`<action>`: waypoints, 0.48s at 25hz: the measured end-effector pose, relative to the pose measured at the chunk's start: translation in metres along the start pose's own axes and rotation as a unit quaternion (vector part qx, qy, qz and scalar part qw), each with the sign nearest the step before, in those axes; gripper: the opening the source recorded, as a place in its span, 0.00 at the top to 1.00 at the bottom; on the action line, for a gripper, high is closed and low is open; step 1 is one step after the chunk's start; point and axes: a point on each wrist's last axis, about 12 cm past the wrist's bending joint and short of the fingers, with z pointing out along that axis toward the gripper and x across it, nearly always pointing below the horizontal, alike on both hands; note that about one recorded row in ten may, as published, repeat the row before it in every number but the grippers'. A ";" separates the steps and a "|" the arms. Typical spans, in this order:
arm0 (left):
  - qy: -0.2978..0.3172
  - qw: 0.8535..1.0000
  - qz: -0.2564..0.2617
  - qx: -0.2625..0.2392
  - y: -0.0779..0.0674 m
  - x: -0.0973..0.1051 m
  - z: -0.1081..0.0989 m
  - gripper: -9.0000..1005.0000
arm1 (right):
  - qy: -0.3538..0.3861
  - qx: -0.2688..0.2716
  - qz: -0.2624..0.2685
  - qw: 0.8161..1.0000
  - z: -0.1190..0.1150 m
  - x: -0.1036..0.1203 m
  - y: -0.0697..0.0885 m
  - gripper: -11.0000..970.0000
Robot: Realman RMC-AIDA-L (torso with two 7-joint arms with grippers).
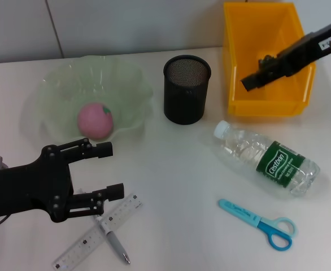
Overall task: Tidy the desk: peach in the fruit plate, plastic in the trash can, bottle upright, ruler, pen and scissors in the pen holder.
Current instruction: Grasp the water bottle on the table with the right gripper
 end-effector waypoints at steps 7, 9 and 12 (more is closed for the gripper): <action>0.000 1.000 0.000 0.001 -0.001 0.000 -0.001 0.21 | 0.054 0.008 -0.003 0.999 0.002 -0.003 0.003 0.20; -0.001 1.000 0.000 0.002 -0.001 0.000 -0.001 0.21 | 0.065 0.009 -0.005 0.998 0.005 -0.003 0.003 0.20; -0.002 1.000 0.000 0.005 -0.002 0.000 -0.001 0.21 | 0.086 0.009 -0.006 0.996 0.011 -0.003 0.004 0.20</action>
